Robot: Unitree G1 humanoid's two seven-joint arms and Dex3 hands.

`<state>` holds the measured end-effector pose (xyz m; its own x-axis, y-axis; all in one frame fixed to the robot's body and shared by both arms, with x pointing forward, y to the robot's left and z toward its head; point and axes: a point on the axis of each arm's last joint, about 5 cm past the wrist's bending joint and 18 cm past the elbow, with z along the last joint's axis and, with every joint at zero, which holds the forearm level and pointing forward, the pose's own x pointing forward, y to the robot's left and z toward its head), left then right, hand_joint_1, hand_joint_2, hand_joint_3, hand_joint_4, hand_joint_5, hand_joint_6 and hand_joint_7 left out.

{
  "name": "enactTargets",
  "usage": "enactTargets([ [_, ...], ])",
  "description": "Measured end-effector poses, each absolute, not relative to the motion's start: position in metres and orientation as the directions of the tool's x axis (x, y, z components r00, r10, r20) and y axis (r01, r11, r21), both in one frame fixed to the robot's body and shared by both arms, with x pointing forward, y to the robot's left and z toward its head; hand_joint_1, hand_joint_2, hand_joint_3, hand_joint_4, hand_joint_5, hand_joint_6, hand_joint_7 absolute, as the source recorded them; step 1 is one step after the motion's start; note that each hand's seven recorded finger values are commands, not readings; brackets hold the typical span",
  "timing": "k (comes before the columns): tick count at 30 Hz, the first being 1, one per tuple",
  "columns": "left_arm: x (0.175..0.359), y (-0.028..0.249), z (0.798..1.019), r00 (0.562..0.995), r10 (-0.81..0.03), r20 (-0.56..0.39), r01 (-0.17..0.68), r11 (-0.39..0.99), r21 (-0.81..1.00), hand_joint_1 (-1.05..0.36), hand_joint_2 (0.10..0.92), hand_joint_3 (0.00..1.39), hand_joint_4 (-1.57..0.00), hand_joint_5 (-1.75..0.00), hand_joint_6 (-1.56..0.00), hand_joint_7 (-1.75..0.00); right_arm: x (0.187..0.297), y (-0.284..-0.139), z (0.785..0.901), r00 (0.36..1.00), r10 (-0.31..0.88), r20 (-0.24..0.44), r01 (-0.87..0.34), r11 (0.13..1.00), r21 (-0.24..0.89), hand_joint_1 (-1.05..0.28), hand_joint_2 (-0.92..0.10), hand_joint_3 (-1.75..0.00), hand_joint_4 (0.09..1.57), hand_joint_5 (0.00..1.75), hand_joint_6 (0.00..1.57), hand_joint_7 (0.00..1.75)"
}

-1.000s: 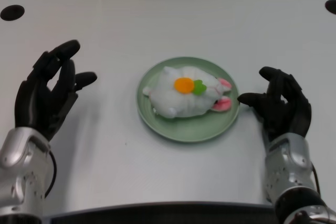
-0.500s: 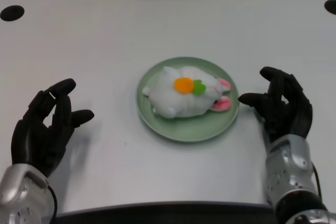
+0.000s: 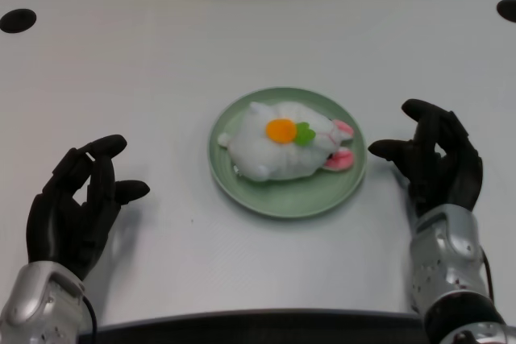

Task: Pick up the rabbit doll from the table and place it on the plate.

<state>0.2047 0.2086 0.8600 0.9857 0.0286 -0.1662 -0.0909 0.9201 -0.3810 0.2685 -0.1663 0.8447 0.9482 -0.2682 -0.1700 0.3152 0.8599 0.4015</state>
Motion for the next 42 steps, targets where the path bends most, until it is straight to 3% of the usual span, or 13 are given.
enactTargets([
  [7, 0.204, 0.2113, 0.8548, 0.987, 0.018, -0.161, -0.074, 0.935, -0.346, -0.46, 0.921, 0.53, -0.41, -1.74, -0.44, -1.37, 0.2684, -0.166, 0.8445, 0.946, -0.27, -0.178, 0.32, 0.862, 0.394, -0.38, -0.92, -0.48, 0.76, 1.4, 0.6, 1.14],
  [42, 0.2084, 0.216, 0.8522, 0.984, 0.024, -0.175, -0.098, 0.897, -0.43, -0.44, 0.921, 0.54, -0.42, -1.73, -0.43, -1.36, 0.268, -0.1705, 0.8418, 0.942, -0.267, -0.203, 0.329, 0.852, 0.407, -0.4, -0.92, -0.42, 0.83, 1.4, 0.67, 1.19],
])
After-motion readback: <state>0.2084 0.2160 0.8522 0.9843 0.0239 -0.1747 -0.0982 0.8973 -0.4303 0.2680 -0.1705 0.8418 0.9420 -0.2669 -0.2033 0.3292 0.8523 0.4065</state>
